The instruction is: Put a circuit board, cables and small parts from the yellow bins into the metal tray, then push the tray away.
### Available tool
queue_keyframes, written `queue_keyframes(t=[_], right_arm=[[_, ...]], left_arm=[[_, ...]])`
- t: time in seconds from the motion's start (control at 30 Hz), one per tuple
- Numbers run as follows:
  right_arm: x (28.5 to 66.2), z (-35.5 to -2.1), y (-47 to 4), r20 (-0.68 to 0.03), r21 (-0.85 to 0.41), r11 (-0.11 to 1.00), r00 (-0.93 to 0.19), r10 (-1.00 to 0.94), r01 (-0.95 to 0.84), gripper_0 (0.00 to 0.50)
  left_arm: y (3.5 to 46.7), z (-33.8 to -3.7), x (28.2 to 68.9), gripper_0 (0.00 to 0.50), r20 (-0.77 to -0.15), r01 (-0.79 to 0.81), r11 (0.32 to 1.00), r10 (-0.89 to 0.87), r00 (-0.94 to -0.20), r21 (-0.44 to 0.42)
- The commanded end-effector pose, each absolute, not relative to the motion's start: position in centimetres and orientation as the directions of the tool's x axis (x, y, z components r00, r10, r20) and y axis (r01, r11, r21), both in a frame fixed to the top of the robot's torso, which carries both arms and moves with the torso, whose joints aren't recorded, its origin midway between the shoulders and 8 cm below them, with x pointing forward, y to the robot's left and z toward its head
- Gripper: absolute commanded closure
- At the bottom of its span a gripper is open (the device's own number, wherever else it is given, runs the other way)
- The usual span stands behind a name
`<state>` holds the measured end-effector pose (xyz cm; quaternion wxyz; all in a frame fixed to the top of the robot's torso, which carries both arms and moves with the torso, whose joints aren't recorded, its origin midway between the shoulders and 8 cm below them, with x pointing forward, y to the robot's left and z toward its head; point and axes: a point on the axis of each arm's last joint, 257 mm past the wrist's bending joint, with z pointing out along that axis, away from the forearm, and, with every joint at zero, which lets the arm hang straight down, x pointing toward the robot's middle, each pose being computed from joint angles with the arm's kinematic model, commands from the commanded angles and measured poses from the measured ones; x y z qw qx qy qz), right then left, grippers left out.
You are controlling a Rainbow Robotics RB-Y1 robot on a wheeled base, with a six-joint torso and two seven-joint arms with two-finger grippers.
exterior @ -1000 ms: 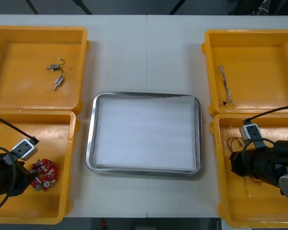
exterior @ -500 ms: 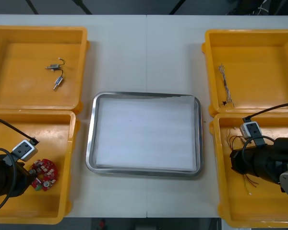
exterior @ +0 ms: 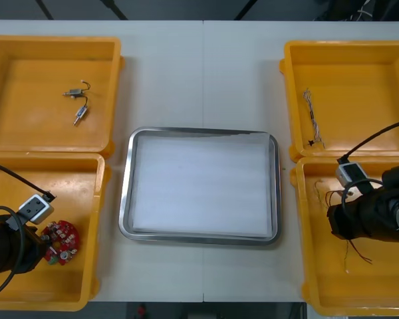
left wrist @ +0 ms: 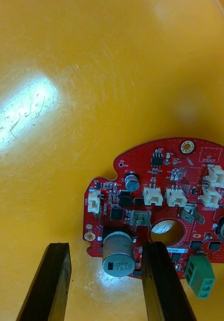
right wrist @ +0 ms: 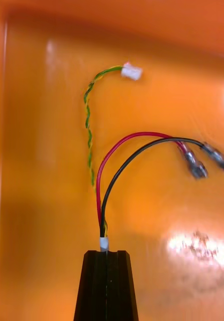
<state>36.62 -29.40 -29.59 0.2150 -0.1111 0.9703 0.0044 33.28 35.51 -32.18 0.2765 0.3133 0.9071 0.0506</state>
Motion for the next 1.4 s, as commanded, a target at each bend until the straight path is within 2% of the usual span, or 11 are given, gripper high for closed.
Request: queue_keyframes(t=[0.03,0.07,0.1,0.17,0.23,0.37,0.67,1.0,1.2,1.4], right_arm=[[37.6,-25.3,-30.3,-0.443,-0.084,0.958,-0.851,-0.282,-0.273,0.5],[37.3,-25.0,-30.4,-0.431,-0.08,0.958,-0.858,-0.281,-0.274,0.5],[37.2,-24.8,-30.4,-0.428,-0.075,0.958,-0.859,-0.28,-0.275,0.5],[36.8,-24.0,-30.6,-0.408,-0.065,0.958,-0.869,-0.28,-0.278,0.5],[36.6,-23.3,-30.7,-0.397,-0.06,0.958,-0.874,-0.281,-0.281,0.5],[36.2,-21.8,-30.7,-0.373,-0.046,0.954,-0.881,-0.29,-0.295,0.5],[35.9,-18.4,-30.8,-0.341,-0.045,0.944,-0.883,-0.323,-0.327,0.5],[37.3,-15.3,-29.8,-0.387,-0.078,0.918,-0.837,-0.388,-0.39,0.5],[37.1,-14.0,-28.7,-0.393,-0.06,0.895,-0.814,-0.428,-0.442,0.5],[36.4,-13.0,-28.1,-0.383,-0.044,0.873,-0.799,-0.463,-0.485,0.5]], left_arm=[[34.5,-31.9,34.0,0.244,-0.48,0.577,0.764,0.637,-0.603,0.288],[34.5,-31.8,34.0,0.288,-0.483,0.577,0.764,0.637,-0.601,0.289],[34.4,-31.9,34.1,0.31,-0.484,0.577,0.764,0.637,-0.6,0.289],[34.6,-31.8,34.2,0.399,-0.484,0.578,0.76,0.641,-0.596,0.297],[34.6,-31.8,34.2,0.449,-0.484,0.577,0.761,0.641,-0.596,0.298],[34.8,-31.8,34.3,0.5,-0.484,0.575,0.761,0.642,-0.595,0.301],[35.3,-31.1,34.5,0.5,-0.491,0.574,0.761,0.641,-0.59,0.304],[37.1,-28.3,35.3,0.5,-0.487,0.548,0.786,0.612,-0.623,0.287],[37.6,-26.4,36.1,0.5,-0.502,0.509,0.823,0.561,-0.659,0.252],[38.0,-23.5,36.8,0.5,-0.482,0.449,0.867,0.496,-0.722,0.219]])
